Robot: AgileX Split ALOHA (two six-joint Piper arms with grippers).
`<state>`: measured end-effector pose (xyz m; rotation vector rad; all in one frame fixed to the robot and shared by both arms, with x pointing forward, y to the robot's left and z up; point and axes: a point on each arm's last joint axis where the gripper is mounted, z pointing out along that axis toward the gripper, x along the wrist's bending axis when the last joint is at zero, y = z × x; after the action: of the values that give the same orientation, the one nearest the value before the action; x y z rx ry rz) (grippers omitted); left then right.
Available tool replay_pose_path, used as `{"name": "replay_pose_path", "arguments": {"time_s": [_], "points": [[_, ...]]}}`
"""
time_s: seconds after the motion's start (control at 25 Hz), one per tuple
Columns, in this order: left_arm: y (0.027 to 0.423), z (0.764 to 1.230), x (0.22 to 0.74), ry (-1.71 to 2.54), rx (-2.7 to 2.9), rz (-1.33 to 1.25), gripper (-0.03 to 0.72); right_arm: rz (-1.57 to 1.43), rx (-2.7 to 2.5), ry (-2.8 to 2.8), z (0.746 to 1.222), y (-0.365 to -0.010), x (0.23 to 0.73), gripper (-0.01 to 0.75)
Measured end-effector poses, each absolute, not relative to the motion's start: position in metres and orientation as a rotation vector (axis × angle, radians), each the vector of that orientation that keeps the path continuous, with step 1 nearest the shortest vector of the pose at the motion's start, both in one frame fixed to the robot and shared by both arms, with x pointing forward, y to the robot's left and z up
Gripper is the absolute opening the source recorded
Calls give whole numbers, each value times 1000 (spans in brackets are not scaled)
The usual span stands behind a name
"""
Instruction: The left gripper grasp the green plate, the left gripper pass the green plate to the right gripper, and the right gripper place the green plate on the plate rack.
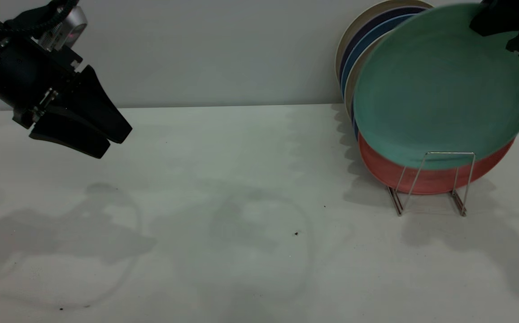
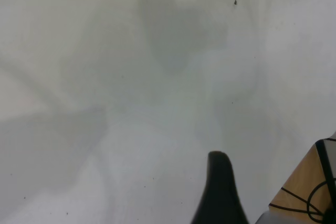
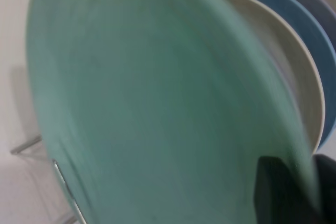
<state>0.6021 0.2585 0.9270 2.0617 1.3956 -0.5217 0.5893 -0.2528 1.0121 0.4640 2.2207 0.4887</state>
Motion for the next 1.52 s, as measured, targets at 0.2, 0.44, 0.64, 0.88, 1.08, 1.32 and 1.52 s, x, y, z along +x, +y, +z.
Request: {"name": "replay_pose_path", "arguments": {"time_s": [0.2, 0.44, 0.64, 0.88, 1.08, 1.32, 1.52], "points": [[258, 927, 602, 1395, 2062, -523, 591, 492, 468, 2221, 1012, -253, 589, 289], [258, 927, 602, 1395, 2062, -523, 591, 515, 485, 2230, 1012, -252, 589, 350], [258, 927, 602, 1395, 2062, -523, 591, 578, 471, 2309, 1008, -246, 583, 352], [257, 930, 599, 1377, 2065, -556, 591, 699, 418, 2414, 1017, -236, 567, 352], [256, 965, 589, 1323, 2076, -528, 591, 920, 608, 2387, 1063, -231, 533, 352], [259, 1061, 544, 1286, 2128, -298, 591, 1056, 970, 2363, 1122, -236, 457, 352], [269, 1129, 483, 1351, 2168, 9, 591, 839, 1333, 2411, 1131, -254, 398, 352]]}}
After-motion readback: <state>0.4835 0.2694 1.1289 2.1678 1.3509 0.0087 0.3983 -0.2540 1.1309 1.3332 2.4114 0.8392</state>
